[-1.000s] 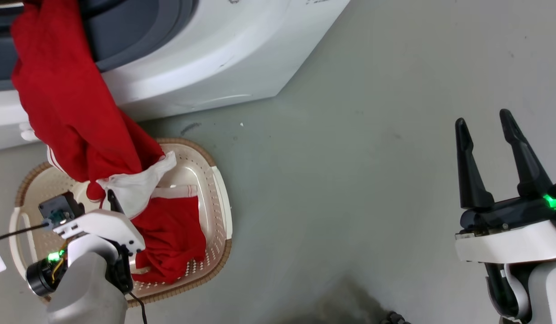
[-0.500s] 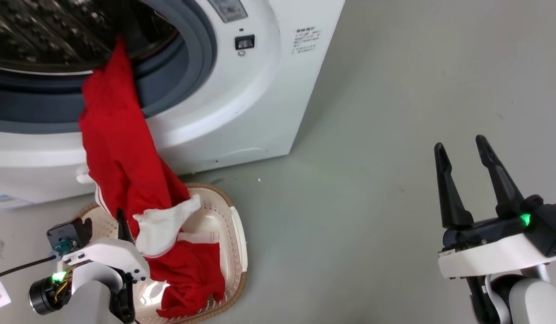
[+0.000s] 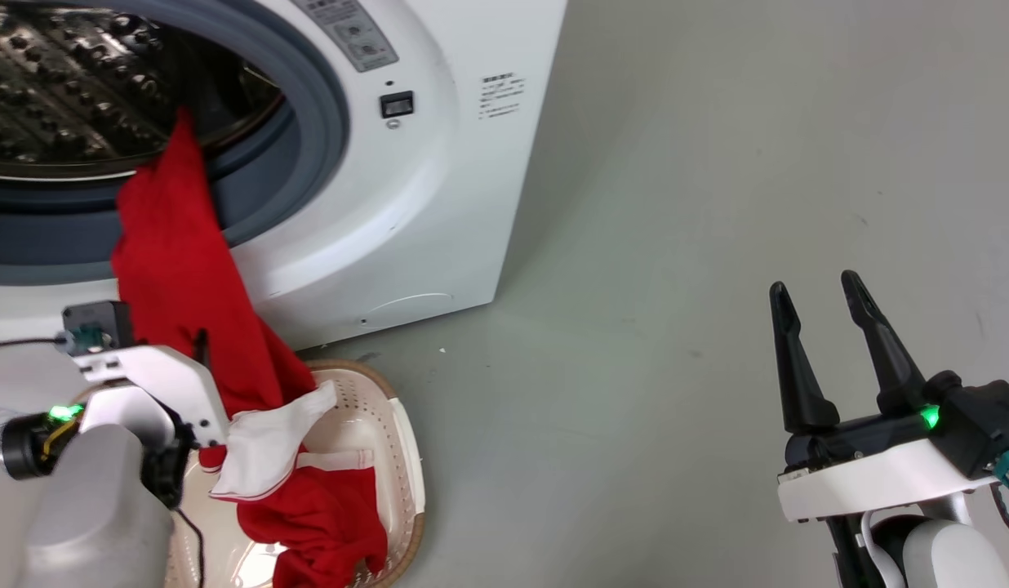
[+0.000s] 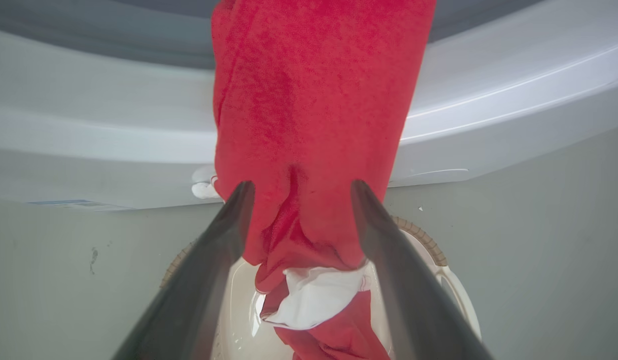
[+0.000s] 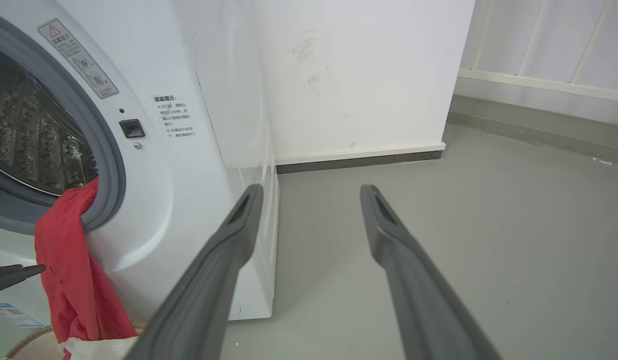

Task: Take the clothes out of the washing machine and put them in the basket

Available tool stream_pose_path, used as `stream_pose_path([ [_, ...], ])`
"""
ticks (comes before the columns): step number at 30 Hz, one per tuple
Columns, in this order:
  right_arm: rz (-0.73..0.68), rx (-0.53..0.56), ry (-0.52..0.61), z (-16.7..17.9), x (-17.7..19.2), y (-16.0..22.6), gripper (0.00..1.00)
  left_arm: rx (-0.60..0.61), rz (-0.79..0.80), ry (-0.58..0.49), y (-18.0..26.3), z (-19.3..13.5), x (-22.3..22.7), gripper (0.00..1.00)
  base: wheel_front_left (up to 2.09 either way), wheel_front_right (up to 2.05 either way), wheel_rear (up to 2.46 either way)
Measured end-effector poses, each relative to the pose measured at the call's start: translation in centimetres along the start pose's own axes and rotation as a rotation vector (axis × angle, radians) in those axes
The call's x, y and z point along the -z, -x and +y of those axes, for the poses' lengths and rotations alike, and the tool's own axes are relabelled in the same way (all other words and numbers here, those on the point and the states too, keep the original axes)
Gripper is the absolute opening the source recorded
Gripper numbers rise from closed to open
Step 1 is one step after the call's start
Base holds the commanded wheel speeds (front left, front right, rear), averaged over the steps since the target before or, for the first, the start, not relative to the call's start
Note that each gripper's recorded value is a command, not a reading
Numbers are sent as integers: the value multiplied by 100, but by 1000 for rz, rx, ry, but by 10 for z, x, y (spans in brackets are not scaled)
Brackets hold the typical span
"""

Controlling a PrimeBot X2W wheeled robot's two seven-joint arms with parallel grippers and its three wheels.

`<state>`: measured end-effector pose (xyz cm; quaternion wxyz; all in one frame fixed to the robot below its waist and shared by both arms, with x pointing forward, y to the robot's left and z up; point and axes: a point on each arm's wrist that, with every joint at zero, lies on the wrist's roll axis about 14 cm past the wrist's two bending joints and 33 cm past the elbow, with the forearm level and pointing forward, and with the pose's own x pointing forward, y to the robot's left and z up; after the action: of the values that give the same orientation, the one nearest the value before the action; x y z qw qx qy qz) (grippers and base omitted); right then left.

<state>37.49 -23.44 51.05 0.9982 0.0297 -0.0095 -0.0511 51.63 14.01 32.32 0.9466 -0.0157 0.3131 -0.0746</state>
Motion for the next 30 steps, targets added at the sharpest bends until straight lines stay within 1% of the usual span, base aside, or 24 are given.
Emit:
stream_pose_path([
  [4, 6, 32, -2, -9, 3, 6, 100, 12, 55, -46, -12, 0, -7, 100, 0, 0, 0],
  [9, 19, 61, 0, -17, 7, 10, 100, 16, 120, -75, -22, -1, -6, 100, 0, 0, 0],
  [18, 16, 80, 0, -23, 9, 10, 100, 4, 132, -66, -35, -2, -15, 100, 0, 0, 0],
  [20, 21, 82, -1, -24, 10, 10, 100, -1, 130, -58, -37, -2, -15, 68, 0, 0, 0],
  [21, 23, 82, -2, -24, 11, 10, 100, -2, 132, -56, -37, -1, -14, 49, 0, 0, 0],
  [22, 24, 83, -3, -24, 12, 10, 100, -3, 136, -57, -37, -1, -12, 45, 0, 0, 0],
  [24, 27, 86, -4, -25, 13, 10, 100, -6, 138, -57, -39, 0, -11, 30, 0, 0, 0],
  [25, 27, 86, -3, -25, 13, 10, 100, -6, 135, -56, -40, 0, -12, 11, 0, 0, 0],
  [26, 27, 85, -2, -25, 12, 9, 100, -6, 133, -56, -40, 0, -12, 0, 0, 0, 0],
  [30, 18, 85, 3, -25, 9, 8, 100, -6, 127, -48, -40, -1, -13, 0, 0, 0, 0],
])
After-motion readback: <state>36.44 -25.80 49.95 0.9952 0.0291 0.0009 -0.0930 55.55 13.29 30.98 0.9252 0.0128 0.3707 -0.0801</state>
